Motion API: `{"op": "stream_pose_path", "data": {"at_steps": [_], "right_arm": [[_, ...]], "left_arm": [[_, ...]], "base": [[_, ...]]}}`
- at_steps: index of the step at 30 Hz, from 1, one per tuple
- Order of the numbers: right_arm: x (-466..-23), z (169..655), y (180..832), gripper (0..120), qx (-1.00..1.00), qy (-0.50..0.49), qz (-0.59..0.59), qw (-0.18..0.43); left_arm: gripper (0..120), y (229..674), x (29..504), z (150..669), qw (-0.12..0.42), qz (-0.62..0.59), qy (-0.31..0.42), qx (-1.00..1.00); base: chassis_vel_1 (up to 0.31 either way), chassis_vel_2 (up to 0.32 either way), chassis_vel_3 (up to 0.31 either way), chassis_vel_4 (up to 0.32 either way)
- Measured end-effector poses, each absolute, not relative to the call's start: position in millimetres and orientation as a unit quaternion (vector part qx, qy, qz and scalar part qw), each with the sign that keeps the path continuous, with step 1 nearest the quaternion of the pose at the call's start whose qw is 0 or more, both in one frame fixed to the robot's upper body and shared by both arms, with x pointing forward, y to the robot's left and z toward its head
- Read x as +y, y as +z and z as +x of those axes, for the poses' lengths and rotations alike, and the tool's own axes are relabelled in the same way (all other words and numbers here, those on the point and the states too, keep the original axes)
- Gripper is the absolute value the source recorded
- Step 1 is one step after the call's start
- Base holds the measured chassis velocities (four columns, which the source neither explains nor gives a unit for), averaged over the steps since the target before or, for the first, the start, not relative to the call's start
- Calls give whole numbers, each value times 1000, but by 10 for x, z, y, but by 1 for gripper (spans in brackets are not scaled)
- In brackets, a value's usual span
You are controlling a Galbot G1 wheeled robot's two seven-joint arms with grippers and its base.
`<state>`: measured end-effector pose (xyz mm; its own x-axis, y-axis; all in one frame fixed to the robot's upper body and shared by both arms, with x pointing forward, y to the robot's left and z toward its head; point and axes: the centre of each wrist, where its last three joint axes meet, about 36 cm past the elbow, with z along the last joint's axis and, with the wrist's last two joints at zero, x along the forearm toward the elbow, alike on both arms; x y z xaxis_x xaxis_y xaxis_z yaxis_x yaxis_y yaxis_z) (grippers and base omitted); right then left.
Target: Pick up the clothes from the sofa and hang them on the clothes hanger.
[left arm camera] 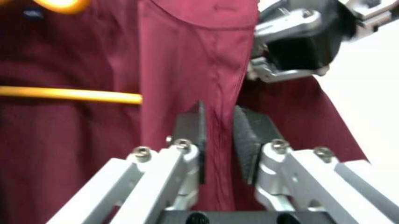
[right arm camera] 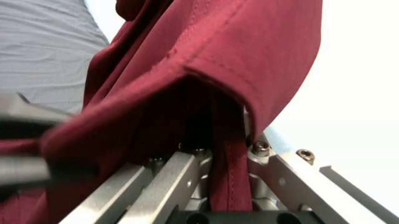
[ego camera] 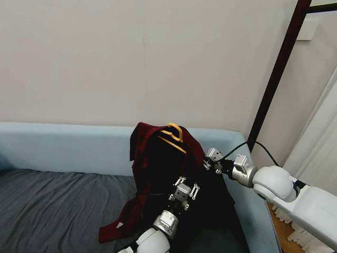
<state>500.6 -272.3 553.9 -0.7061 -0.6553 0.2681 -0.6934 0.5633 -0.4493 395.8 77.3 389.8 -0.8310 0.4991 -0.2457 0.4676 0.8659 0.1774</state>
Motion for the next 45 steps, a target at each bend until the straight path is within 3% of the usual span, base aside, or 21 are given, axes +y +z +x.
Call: {"op": "stream_pose_path", "data": {"at_steps": [4,20,45], "right_arm": [[-2733,4993,5508,2,-883,269,383,38],[-2911,5033,5474,2,-876,304,372,44],[-2982,4953,5691,2,-878,217,420,70]], "left_arm": [[0,3921,828,3966,145,244,54,957],[0,4394,1277,4130,181,193,9,964],[0,4148,1609,4132,121,137,43,982]], "base": [[0,0,0,0],[0,0,0,0],[0,0,0,0]]}}
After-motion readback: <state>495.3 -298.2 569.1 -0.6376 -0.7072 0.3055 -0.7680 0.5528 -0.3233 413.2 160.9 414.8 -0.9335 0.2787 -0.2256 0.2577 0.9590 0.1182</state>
